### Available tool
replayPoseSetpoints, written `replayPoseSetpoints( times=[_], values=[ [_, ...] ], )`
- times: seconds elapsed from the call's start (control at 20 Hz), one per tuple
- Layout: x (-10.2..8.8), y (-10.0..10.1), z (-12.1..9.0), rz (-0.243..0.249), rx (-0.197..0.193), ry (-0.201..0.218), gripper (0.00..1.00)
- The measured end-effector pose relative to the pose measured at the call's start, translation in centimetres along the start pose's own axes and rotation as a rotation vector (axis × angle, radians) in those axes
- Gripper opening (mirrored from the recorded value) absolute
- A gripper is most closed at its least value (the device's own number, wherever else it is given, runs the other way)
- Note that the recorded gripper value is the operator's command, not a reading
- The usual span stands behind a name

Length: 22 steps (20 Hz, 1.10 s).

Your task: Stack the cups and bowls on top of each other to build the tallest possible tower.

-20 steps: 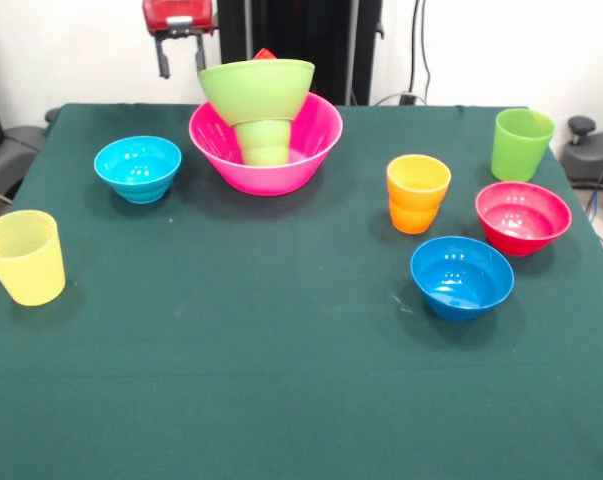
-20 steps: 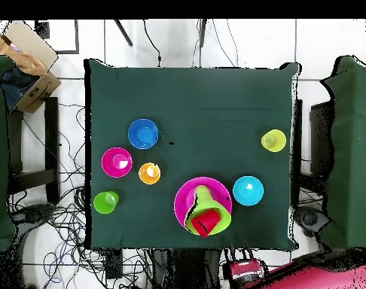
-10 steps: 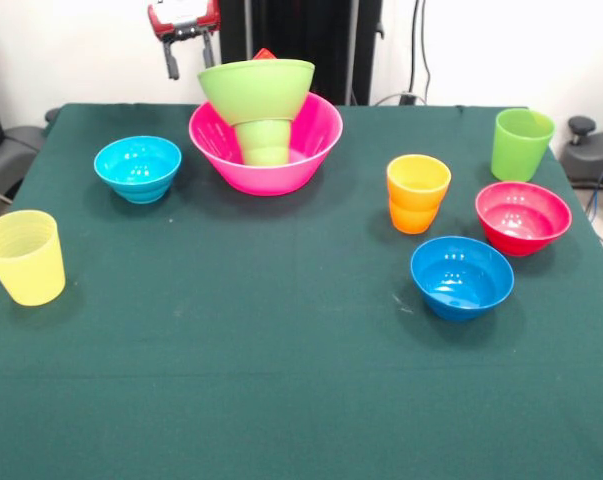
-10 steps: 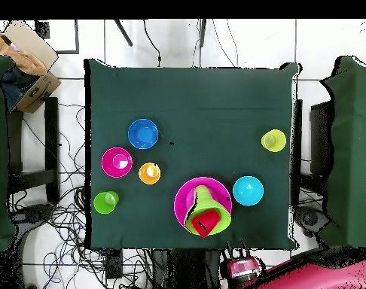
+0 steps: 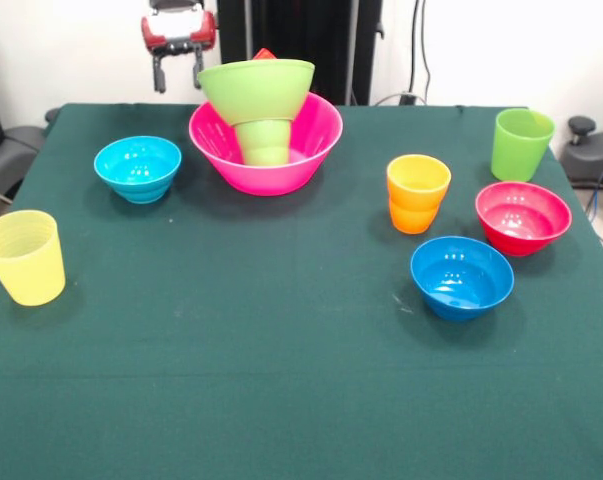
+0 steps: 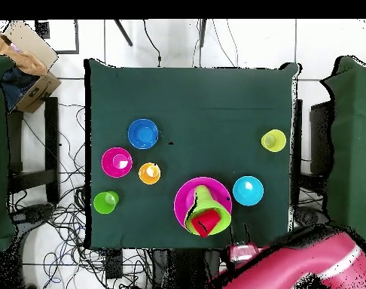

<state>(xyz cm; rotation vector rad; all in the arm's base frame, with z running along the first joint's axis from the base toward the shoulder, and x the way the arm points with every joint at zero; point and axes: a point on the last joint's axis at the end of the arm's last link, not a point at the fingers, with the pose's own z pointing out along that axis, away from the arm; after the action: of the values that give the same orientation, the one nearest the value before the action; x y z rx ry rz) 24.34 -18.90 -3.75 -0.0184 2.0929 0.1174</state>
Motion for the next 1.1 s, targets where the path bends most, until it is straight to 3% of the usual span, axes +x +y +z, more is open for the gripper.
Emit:
replayPoseSetpoints(
  times=[0.2,0.5,0.8,0.9,1.1],
  values=[
    [-0.8,1.5,1.8,-0.060,0.008,0.069,1.00],
    [-3.6,6.3,4.4,-0.170,0.023,0.169,1.00],
    [-4.8,9.9,4.9,-0.213,0.029,0.266,1.00],
    [-4.9,10.4,4.7,-0.215,0.029,0.290,1.00],
    [-5.0,11.4,4.2,-0.210,0.038,0.381,1.00]
  ],
)
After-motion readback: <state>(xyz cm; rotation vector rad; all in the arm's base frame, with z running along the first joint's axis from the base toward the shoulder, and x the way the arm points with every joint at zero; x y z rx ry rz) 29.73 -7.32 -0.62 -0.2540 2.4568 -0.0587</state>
